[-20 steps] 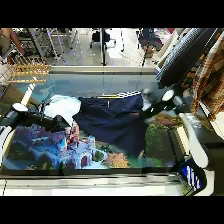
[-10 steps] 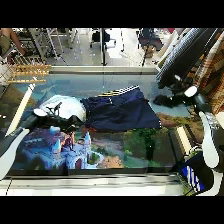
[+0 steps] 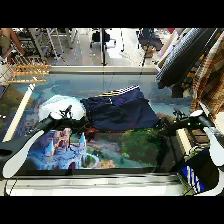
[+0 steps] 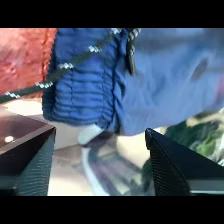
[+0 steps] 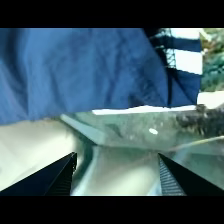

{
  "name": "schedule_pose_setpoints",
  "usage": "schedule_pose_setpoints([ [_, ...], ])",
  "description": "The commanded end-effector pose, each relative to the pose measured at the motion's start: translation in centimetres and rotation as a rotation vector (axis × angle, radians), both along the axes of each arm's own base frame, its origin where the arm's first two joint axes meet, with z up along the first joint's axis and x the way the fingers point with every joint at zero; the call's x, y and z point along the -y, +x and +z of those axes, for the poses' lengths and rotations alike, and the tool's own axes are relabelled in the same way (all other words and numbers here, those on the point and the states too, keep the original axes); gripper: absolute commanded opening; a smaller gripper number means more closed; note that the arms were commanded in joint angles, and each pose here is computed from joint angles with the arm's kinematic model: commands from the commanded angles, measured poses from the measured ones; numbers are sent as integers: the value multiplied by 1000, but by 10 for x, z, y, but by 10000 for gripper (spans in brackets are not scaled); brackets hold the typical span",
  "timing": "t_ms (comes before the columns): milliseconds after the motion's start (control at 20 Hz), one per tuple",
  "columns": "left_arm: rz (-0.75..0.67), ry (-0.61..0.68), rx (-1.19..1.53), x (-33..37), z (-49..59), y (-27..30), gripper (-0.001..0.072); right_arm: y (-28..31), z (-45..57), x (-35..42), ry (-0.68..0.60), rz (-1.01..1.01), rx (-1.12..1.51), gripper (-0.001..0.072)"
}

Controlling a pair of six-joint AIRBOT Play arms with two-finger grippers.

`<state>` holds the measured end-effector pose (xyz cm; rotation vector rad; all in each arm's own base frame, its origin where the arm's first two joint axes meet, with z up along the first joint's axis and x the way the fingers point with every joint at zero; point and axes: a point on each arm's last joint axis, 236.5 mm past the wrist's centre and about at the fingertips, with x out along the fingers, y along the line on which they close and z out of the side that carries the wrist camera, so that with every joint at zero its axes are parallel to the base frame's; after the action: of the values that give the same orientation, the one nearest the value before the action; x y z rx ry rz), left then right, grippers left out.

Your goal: Fold the clothes and pants, and hang the long-sleeved shirts on hangers.

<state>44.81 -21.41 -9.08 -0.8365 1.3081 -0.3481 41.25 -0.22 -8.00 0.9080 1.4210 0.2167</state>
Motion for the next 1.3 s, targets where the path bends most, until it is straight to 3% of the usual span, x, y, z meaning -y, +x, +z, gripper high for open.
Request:
schedule_pose_setpoints([
  [0, 132, 1, -25, -6, -10, 17, 466, 22, -16, 8, -5, -151, 45, 558],
  [50, 165, 4, -27, -8, -13, 21, 390, 31, -19, 12, -33, -180, 67, 534],
  [100, 193, 2, -29, -8, -15, 25, 377, 40, -21, 13, -61, -206, 88, 451],
  [150, 218, -2, -33, -8, -17, 28, 266, 52, -22, 14, -94, -229, 121, 379],
  [200, 233, -8, -35, -6, -18, 30, 131, 62, -22, 12, -124, -242, 156, 370],
  [250, 240, -17, -36, -4, -17, 31, 26, 71, -22, 7, -146, -247, 185, 254],
  [300, 240, -22, -37, -3, -16, 31, 5, 76, -20, -2, -160, -223, 212, 14],
  [500, 59, -22, 63, -13, 19, 19, 2, 75, 32, -28, -242, 51, 402, 12],
  [700, -111, -68, 252, -41, 121, 4, 1, 42, 145, -35, -361, 233, 631, 12],
  [950, -280, -73, 553, -55, 287, -57, 2, -33, 323, -62, -467, 273, 1002, 12],
  [1150, -430, -65, 902, -41, 422, -149, 4, -129, 502, -81, -644, 183, 1474, 12],
  [1250, -470, -132, 1087, -25, 478, -197, 4, -181, 574, -86, -716, 94, 1689, 12],
])
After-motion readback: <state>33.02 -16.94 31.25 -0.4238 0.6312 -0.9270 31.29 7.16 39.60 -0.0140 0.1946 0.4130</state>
